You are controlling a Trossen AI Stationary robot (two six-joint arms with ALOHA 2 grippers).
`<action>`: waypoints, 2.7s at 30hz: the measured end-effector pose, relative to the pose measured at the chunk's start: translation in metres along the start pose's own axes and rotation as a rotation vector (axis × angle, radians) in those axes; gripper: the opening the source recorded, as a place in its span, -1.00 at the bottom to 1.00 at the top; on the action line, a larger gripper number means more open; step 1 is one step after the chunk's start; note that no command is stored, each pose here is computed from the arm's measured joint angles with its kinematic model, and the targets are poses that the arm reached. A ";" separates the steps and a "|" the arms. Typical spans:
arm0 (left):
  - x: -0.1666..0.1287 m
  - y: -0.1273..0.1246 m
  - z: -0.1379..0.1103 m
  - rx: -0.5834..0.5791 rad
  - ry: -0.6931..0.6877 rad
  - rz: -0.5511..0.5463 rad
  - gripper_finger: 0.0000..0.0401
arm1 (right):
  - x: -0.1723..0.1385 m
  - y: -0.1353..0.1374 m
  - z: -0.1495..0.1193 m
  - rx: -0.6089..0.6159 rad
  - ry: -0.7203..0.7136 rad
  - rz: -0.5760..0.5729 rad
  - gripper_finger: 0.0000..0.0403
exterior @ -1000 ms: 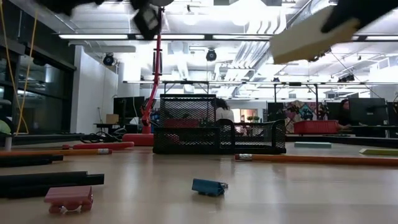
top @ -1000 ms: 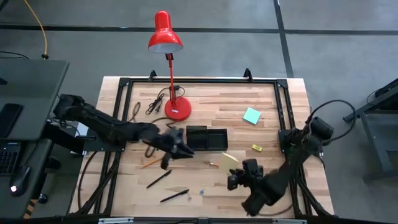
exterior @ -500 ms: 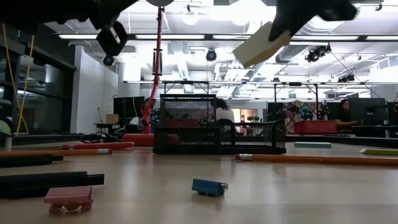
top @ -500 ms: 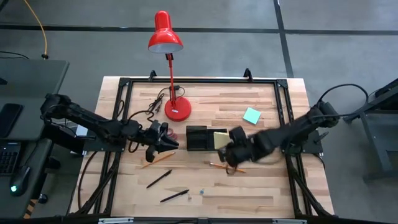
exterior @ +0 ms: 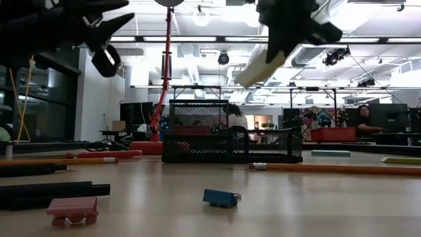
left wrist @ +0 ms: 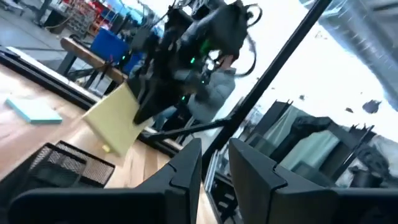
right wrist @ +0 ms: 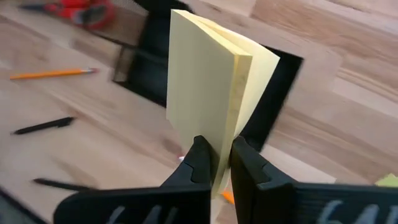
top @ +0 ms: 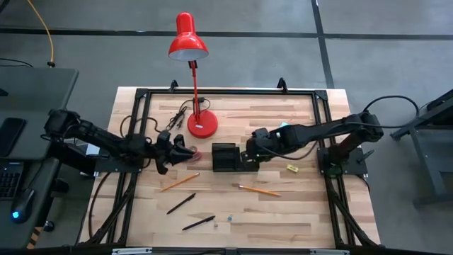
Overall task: Pick and place office supplies into organizer
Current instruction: Put the yellow sticky notes into the black desk organizer, then put the blue sticky notes into the black desk organizer
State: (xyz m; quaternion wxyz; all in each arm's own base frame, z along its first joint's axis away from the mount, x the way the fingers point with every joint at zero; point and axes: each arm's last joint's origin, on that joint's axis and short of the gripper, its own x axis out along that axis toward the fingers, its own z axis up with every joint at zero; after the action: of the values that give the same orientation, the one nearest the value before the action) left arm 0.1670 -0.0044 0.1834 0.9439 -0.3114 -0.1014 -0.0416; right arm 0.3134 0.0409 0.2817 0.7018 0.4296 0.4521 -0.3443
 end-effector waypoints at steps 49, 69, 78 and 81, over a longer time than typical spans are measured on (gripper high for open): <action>-0.004 -0.009 0.008 -0.078 0.006 -0.230 -0.63 | 0.111 0.008 0.023 0.045 0.201 -0.140 -0.46; -0.004 -0.009 0.007 -0.065 0.030 -0.247 -0.63 | 0.091 0.014 0.012 -0.003 0.161 -0.089 -0.14; -0.004 -0.009 0.007 -0.059 0.028 -0.243 -0.63 | 0.049 0.042 -0.005 0.051 -0.148 0.160 -0.15; -0.004 -0.009 0.007 -0.059 0.030 -0.241 -0.63 | 0.039 0.039 -0.008 0.062 -0.202 0.144 -0.12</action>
State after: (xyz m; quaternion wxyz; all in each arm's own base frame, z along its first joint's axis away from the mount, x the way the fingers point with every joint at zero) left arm 0.1611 -0.0072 0.1928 0.9239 -0.3240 -0.1225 -0.1625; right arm 0.3581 0.0601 0.2552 0.7529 0.4458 0.3362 -0.3483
